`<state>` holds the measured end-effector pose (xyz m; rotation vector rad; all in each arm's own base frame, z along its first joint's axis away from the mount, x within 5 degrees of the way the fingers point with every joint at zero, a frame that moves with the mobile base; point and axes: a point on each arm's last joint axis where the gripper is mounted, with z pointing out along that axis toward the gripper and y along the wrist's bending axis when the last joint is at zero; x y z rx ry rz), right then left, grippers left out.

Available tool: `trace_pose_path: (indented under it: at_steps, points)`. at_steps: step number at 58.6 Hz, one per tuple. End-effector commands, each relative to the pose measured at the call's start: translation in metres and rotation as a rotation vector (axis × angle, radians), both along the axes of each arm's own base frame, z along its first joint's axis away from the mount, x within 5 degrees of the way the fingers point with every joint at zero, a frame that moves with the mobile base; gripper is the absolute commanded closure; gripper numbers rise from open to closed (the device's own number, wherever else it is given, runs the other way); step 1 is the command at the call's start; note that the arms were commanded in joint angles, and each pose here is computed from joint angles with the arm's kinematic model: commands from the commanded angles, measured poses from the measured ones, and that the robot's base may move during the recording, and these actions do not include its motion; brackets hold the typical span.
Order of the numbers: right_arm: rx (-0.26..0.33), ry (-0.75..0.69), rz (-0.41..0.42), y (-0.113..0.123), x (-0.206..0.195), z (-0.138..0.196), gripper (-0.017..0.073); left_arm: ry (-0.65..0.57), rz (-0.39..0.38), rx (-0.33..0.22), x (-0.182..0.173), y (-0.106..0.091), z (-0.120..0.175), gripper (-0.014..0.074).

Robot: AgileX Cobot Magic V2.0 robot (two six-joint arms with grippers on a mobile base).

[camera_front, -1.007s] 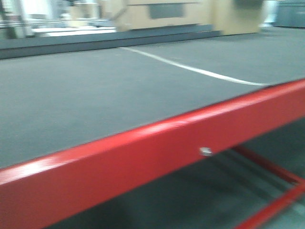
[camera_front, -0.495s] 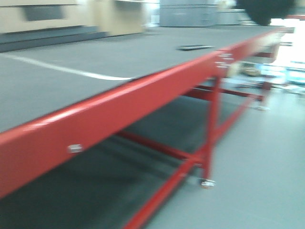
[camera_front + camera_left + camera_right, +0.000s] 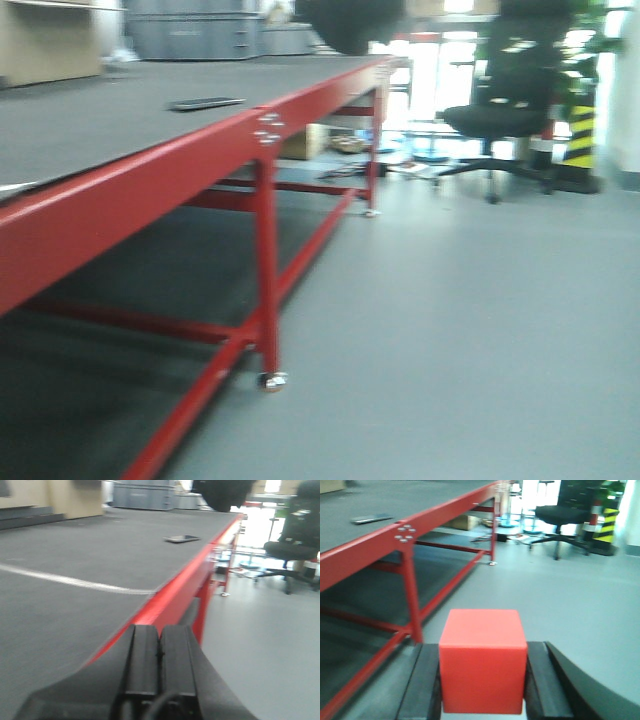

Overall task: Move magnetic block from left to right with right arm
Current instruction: 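Drive the base away from the table holding the cube in the right gripper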

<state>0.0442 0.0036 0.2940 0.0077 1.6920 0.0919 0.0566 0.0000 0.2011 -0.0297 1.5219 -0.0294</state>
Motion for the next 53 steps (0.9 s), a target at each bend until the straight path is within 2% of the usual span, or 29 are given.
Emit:
trace_pose_path:
  at_steps: [1,53]
  points:
    - [-0.012,-0.106,-0.013,-0.0009,-0.0001,0.0159,0.0368,-0.082,-0.002,-0.005,-0.0011,0.0,0.0053,0.0711]
    - [-0.012,-0.106,-0.013,-0.0009,-0.0001,0.0159,0.0368,-0.082,-0.002,-0.005,-0.0011,0.0,0.0053,0.0711]
